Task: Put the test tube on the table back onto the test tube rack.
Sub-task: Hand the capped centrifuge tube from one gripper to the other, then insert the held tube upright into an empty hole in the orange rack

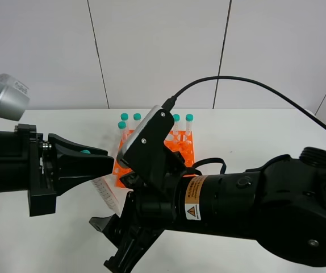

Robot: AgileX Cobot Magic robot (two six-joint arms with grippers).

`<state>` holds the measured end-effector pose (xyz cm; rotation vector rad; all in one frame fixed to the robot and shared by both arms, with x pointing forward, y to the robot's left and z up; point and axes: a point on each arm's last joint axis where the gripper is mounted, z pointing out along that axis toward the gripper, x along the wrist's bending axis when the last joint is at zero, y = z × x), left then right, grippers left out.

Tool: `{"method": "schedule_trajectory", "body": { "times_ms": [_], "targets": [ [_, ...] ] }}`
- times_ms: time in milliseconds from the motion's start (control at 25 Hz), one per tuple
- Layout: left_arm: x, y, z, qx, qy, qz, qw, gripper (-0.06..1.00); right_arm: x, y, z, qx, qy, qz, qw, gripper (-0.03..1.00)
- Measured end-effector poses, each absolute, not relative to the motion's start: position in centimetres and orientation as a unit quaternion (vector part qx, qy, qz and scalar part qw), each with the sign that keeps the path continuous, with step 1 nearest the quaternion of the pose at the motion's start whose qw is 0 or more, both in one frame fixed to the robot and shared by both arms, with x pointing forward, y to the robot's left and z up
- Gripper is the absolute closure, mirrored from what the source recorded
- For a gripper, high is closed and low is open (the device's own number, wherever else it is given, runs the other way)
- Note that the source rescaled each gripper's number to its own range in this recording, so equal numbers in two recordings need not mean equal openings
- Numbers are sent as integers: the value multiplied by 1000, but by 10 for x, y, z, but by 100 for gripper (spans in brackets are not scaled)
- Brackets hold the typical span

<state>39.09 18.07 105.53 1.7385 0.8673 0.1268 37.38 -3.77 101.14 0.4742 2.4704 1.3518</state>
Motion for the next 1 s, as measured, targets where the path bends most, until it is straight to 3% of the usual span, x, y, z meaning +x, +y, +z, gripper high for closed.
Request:
{"method": "schedule_trajectory", "body": {
  "times_ms": [520,760,1000],
  "targets": [
    [391,181,1055,738,369,56,562,94,388,-76,984,254,919,289,82,19],
    [391,181,1055,738,369,56,562,94,415,-101,982,311,908,259,110,27],
    [391,181,1055,738,369,56,562,94,451,-139,983,396,874,244,142,29]
  ]
}}
